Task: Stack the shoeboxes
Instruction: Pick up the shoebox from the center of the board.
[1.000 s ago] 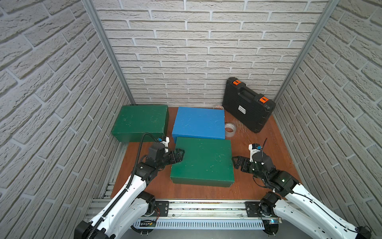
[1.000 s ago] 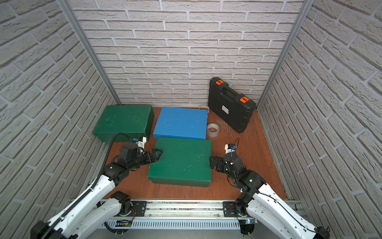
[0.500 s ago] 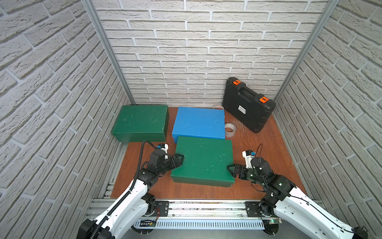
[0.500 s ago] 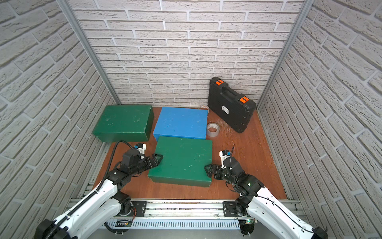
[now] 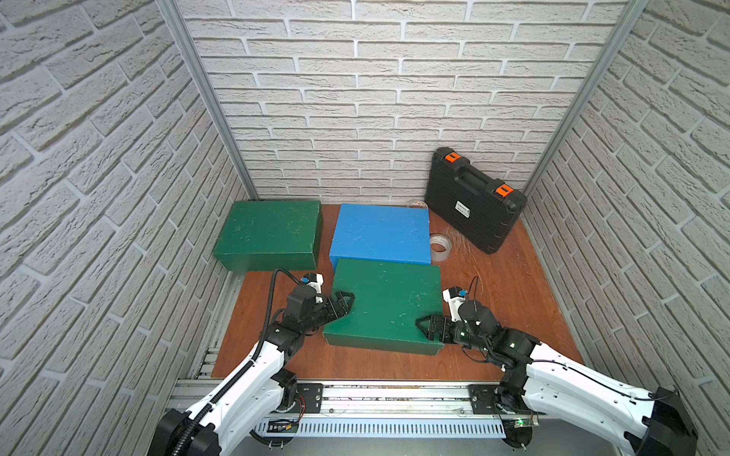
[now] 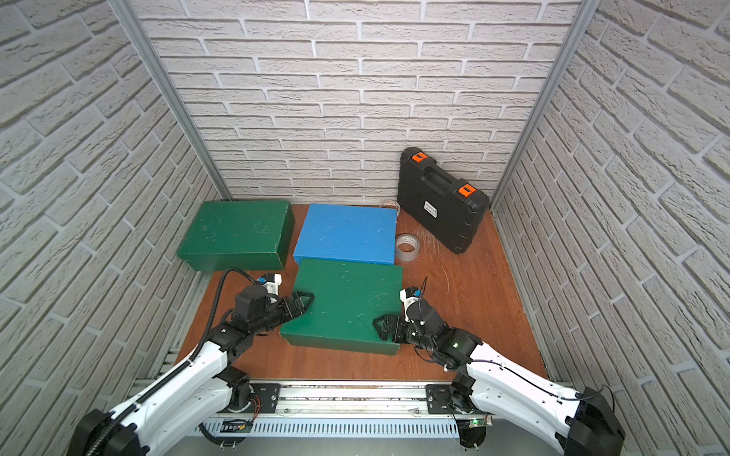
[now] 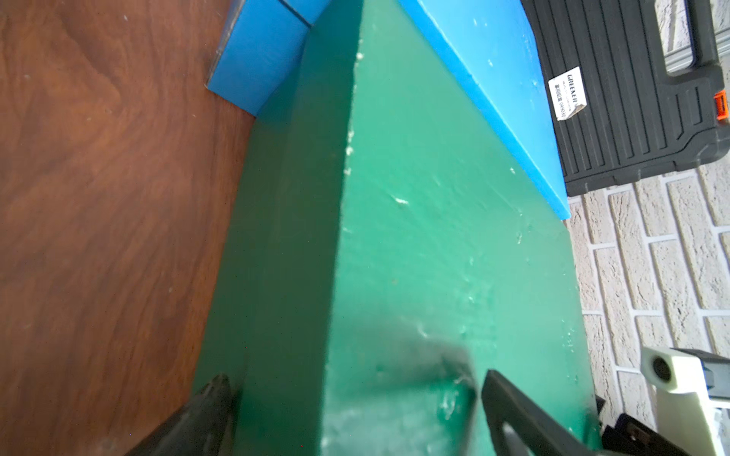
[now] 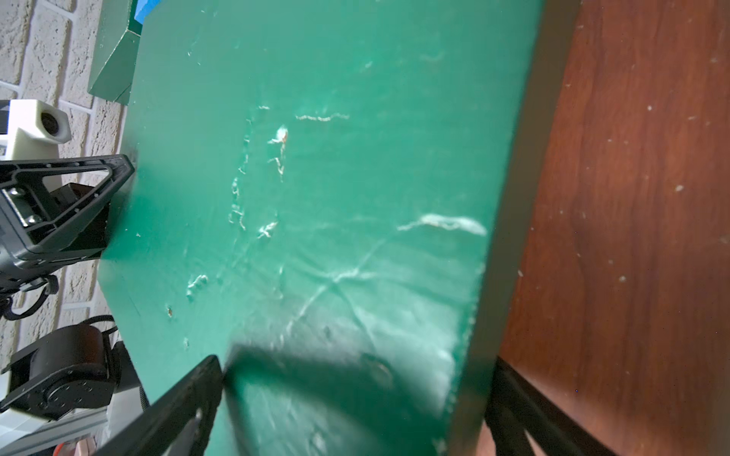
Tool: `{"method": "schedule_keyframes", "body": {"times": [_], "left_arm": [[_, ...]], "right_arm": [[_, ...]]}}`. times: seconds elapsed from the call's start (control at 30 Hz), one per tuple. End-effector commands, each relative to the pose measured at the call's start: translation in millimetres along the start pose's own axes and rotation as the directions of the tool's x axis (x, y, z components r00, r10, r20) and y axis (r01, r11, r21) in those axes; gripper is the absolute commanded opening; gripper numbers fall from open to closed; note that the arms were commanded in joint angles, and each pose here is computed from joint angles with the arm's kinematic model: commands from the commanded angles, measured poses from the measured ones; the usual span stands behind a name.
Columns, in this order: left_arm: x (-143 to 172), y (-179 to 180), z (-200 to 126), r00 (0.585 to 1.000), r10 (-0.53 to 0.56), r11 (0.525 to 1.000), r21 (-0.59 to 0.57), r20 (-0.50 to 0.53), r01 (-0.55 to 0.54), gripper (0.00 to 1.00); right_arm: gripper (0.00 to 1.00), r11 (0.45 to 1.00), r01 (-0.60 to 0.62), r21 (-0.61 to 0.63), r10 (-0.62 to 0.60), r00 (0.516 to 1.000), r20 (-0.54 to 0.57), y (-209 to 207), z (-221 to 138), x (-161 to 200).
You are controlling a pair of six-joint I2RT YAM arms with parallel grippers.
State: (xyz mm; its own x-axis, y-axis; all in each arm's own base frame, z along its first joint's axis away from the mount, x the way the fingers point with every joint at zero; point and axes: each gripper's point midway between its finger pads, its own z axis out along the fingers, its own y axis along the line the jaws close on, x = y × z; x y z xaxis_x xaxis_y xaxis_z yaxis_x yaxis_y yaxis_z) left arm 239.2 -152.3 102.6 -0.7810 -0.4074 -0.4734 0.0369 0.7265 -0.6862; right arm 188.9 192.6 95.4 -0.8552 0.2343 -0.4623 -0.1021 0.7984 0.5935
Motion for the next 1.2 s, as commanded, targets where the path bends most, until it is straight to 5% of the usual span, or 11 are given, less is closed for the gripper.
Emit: {"method": "schedule_keyframes", "body": {"times": [0.0, 0.5, 1.17], "left_arm": [[9, 2, 6, 0.999, -0.014, 1.000, 0.021, -0.033, 0.014, 0.98], [0, -33, -12, 0.999, -0.011, 0.993, 0.115, -0.033, 0.014, 0.98], [-34, -86, -60, 0.999, 0.043, 0.994, 0.097, 0.006, -0.043, 0.98]], "right_arm": [[1.00, 1.000, -0.012, -0.011, 0.012, 1.000, 0.016, 7, 4, -5], [0.99, 0.999, 0.053, 0.000, -0.053, 0.998, 0.027, 37, -1, -15], [0.95, 0.990, 0.137, -0.019, -0.135, 0.988, 0.080, 92, -29, -42]]}}
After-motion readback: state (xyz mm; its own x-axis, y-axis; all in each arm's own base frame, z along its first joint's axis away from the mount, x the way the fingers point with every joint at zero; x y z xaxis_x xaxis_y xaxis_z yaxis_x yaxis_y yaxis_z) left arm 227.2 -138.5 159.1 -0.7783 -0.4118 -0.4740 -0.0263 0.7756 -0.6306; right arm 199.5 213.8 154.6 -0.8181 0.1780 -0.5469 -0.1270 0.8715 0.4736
